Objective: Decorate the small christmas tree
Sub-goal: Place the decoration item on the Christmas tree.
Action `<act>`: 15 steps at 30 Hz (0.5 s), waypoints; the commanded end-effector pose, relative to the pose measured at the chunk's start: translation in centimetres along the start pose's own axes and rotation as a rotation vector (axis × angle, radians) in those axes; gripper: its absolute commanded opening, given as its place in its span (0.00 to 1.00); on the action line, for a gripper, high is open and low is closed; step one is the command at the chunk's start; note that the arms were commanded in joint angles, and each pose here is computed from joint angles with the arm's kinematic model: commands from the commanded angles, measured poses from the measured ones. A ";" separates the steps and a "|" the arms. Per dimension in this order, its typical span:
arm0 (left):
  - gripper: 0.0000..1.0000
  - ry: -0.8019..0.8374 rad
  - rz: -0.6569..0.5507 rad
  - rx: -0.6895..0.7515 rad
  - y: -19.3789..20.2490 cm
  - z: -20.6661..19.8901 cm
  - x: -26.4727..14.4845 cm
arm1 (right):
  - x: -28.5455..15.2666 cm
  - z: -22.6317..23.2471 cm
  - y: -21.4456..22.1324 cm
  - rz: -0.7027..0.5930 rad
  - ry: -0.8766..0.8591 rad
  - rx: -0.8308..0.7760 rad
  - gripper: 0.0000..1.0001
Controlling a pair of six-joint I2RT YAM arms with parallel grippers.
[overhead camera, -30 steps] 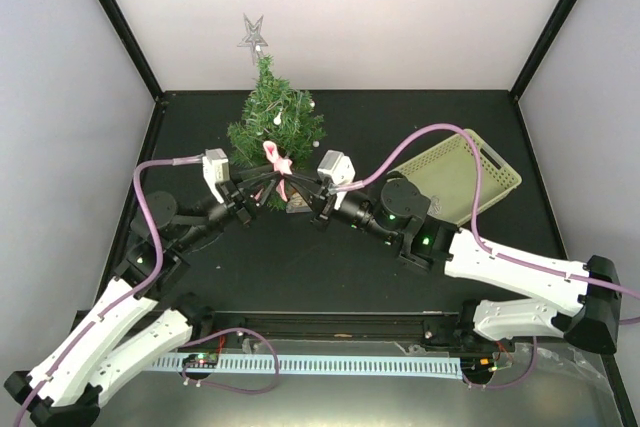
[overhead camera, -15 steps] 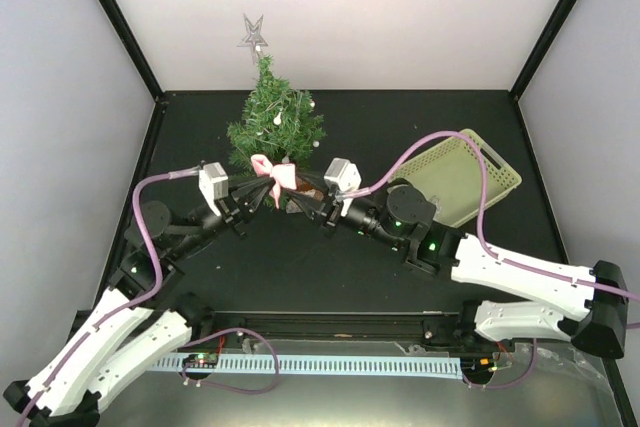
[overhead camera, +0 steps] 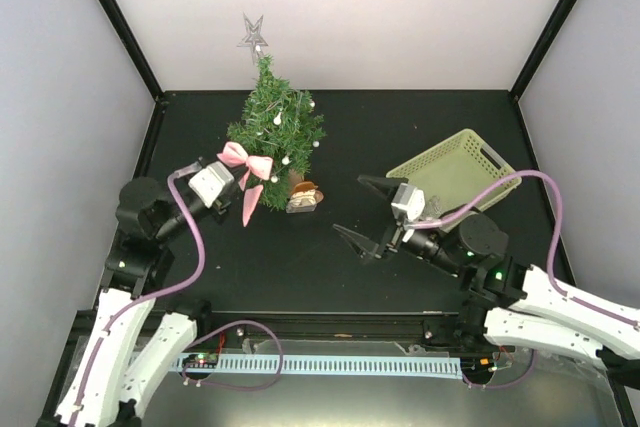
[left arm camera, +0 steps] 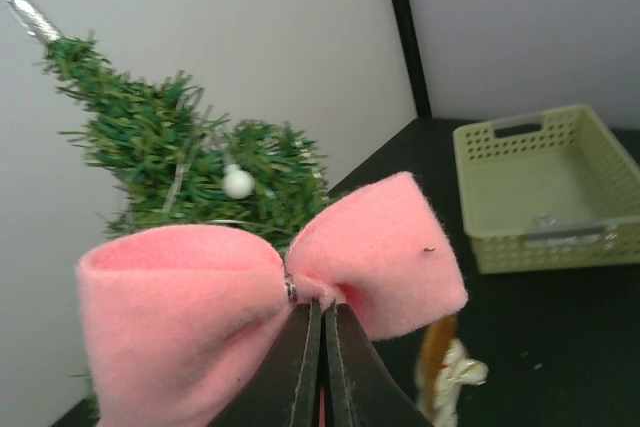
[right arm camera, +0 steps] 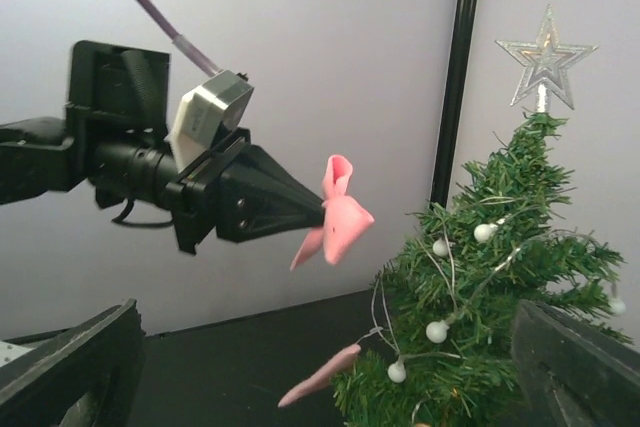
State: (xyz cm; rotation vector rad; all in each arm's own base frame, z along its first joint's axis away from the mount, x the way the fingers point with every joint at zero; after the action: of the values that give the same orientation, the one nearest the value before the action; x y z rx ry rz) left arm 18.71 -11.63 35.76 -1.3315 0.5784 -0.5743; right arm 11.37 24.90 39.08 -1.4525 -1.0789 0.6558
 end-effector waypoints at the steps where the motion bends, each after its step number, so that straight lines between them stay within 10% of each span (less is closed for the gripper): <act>1: 0.02 0.128 0.017 0.137 -1.1 0.6 -0.5 | -2.4 -0.3 0.4 0.032 0.017 -0.015 1.00; 15: 0.02 0.132 0.033 0.191 4.0 7.6 -0.8 | -6.8 -0.8 -3.1 -0.043 0.009 -0.041 1.00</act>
State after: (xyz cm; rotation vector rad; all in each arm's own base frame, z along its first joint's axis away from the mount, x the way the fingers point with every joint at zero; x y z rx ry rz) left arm 23.61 -4.86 33.24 -1.2063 0.6110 -0.5414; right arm 8.72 18.83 40.38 -1.4382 -1.1136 0.5965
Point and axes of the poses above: each gripper's point midway between its finger pads, its own x axis out along the fingers, its own z axis along the line the jaws close on, y = z × x, the point moved 4 cm from there along -x, back along the fingers, and after that the axes turned 8 degrees about -x, right-handed, at the moved point
